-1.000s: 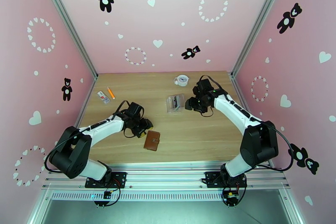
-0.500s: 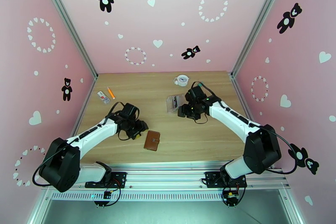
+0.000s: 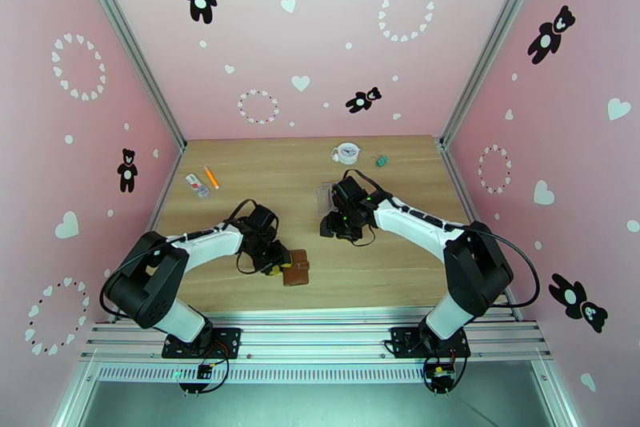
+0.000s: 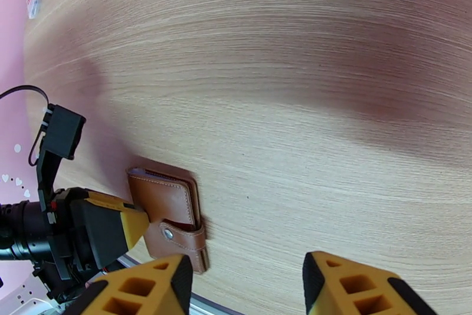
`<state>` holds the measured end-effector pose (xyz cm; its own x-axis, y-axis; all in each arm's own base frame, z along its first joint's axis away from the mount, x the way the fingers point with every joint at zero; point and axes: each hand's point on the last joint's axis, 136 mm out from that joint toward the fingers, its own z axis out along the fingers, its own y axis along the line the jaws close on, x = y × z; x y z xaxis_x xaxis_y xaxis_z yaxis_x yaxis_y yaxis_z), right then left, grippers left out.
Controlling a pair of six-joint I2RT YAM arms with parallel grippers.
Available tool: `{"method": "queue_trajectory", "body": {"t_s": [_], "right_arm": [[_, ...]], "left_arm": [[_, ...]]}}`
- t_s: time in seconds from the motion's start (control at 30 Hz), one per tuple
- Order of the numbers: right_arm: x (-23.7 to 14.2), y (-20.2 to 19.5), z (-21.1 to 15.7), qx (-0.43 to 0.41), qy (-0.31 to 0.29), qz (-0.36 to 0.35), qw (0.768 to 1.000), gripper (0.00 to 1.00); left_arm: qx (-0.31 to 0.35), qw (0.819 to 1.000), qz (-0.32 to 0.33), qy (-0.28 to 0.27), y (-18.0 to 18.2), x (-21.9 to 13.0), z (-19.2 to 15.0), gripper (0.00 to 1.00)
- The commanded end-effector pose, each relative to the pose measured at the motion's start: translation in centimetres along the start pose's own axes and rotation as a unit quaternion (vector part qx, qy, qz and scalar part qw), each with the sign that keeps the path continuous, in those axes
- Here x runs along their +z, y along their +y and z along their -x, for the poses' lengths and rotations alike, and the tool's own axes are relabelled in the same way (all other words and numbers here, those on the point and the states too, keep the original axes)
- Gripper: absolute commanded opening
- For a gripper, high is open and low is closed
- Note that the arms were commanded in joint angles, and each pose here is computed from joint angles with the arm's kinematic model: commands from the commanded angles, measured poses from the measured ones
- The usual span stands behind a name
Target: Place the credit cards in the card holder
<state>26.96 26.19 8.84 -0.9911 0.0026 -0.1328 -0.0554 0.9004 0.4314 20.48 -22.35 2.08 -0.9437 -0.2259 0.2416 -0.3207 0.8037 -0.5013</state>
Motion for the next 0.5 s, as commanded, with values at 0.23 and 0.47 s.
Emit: {"method": "queue_trajectory", "body": {"t_s": [0.23, 0.47], "right_arm": [[-1.5, -2.8, -0.2, 0.008, -0.007, -0.037, 0.999, 0.53], [-3.0, -5.2, -0.3, 0.028, -0.019, -0.047, 0.998, 0.52]], "left_arm": [[0.066, 0.997, -0.036, 0.012, -8.2, 2.6, 2.8, 0.27], [0.104, 0.994, -0.035, 0.023, -12.2, 4.5, 2.5, 0.27]]}}
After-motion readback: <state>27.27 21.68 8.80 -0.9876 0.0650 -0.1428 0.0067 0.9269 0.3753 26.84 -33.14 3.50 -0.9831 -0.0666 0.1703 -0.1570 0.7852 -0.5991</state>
